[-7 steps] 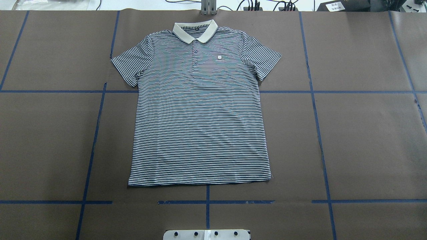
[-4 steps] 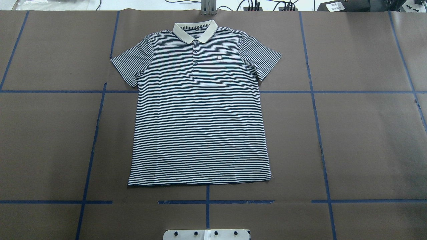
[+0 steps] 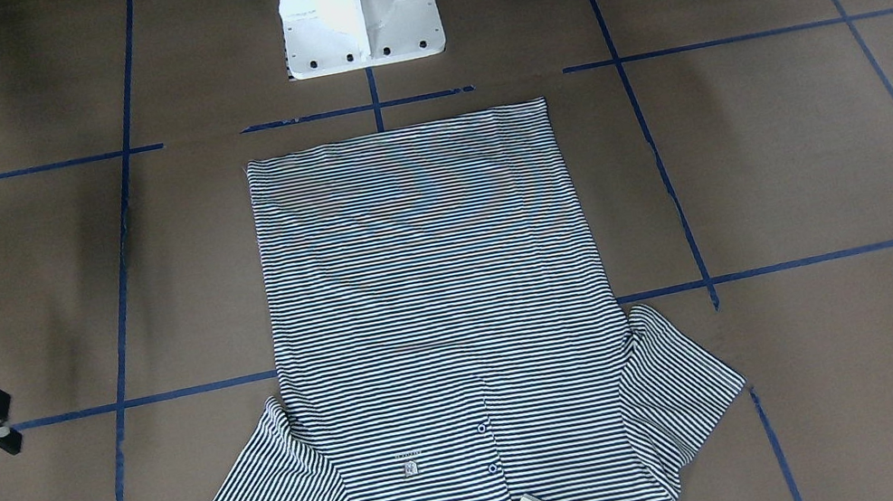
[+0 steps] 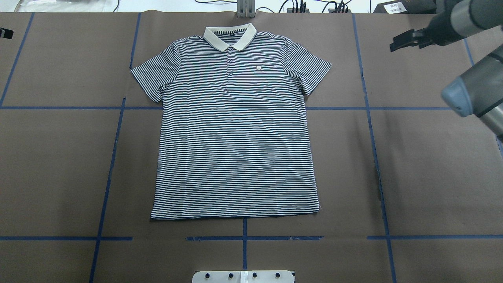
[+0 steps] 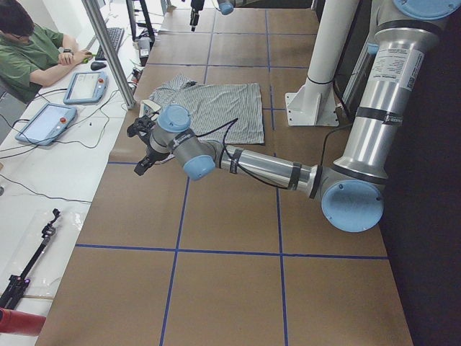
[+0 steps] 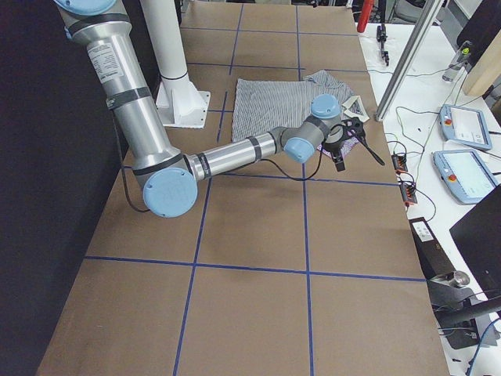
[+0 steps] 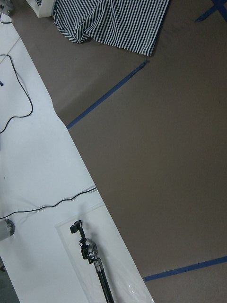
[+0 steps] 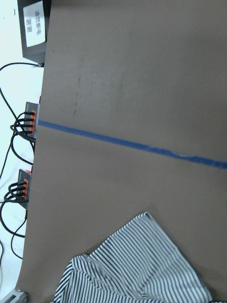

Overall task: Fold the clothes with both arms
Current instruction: 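Move the right gripper toward the sleeve nearest it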

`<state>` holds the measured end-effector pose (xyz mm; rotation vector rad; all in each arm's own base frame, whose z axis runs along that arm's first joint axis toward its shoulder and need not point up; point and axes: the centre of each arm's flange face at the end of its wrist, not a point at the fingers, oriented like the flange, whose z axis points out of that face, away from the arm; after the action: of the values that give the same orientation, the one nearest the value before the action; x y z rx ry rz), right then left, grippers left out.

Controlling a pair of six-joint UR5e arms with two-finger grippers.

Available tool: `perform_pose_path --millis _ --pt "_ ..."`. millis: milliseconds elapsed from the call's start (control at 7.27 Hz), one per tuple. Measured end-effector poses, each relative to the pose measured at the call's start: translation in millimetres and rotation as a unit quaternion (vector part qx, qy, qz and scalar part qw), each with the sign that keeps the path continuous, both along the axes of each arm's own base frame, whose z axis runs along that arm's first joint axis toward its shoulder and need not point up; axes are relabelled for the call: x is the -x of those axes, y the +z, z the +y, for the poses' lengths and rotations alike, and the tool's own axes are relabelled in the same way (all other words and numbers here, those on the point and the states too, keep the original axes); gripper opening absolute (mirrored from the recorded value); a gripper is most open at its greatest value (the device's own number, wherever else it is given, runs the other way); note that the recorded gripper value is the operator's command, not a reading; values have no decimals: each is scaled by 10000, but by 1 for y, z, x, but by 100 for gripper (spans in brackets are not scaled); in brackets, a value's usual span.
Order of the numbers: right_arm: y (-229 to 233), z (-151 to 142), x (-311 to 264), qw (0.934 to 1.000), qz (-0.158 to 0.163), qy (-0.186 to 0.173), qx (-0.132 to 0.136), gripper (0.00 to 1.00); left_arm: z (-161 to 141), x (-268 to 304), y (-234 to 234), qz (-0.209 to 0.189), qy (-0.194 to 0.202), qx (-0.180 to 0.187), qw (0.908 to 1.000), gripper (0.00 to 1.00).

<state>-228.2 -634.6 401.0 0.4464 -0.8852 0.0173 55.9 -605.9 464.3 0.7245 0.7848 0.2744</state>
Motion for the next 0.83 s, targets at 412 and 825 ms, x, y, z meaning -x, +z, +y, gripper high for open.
perform_pose_path --millis 412,825 --pt "-6 -27 99 9991 -112 346 209 63 0 -2 0 24 -2 32 10000 100" --pt "-15 -38 179 9972 -61 647 363 60 1 -4 -1 51 -7 54 10000 100"
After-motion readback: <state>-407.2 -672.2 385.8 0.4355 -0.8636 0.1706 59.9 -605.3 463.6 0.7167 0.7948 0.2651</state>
